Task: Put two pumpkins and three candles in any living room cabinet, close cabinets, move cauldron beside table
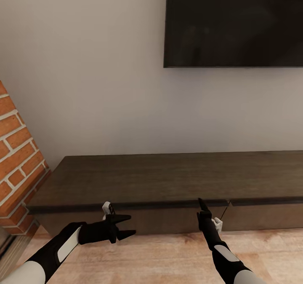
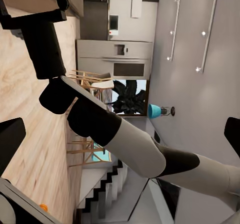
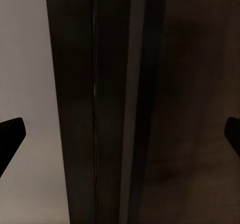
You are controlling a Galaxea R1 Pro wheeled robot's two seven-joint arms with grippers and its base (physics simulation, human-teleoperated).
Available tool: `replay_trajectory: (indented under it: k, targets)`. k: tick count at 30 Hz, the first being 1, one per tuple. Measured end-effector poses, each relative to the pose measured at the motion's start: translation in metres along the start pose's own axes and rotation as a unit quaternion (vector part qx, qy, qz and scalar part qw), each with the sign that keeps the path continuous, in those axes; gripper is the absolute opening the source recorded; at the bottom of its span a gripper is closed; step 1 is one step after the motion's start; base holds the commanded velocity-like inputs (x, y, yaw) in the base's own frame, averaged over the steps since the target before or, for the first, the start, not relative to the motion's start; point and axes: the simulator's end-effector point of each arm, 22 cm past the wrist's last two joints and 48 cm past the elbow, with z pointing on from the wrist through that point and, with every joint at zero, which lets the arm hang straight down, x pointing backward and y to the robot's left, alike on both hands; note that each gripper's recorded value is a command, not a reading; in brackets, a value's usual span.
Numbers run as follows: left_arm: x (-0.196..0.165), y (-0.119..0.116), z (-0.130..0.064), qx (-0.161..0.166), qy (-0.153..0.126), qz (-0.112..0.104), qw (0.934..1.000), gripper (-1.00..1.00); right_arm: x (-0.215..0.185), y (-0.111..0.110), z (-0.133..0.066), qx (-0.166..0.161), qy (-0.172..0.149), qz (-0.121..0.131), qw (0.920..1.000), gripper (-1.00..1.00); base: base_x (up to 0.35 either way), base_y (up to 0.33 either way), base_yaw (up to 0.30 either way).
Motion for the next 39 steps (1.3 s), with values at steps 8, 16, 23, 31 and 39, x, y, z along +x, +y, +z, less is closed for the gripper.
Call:
replay_trajectory:
  k: [8,16,23,31,39]
  targets:
    - [-0.0002,-0.0002,0.0000,0.000,0.000,0.000,1.0000,1.00,-0.0001,-0.0003,0.0000,0.001,0.000,0.000,1.0000,1.00,0.014,0.000,0.000]
    - [-0.0007,-0.0005,-0.0005,0.000,-0.001,0.000,1.0000,1.00,-0.0021,-0.0019,-0.0002,0.004,-0.004,-0.003,1.0000,1.00,0.001,0.000,0.000]
    - [-0.0006,-0.0006,-0.0002,0.001,-0.001,0.000,1.0000,1.00,-0.0030,-0.0025,-0.0002,0.006,-0.005,-0.004,1.0000,1.00,0.034,0.000,0.000]
    - [-0.0008,-0.0004,-0.0008,0.000,-0.001,0.001,1.0000,1.00,-0.0032,-0.0027,-0.0002,0.006,-0.005,-0.004,1.0000,1.00,0.006,0.000,0.000]
    - [-0.0007,-0.0005,-0.0009,0.000,-0.001,0.001,1.0000,1.00,-0.0030,-0.0020,0.0001,0.005,-0.005,-0.005,1.0000,-1.00,0.000,0.000,0.000]
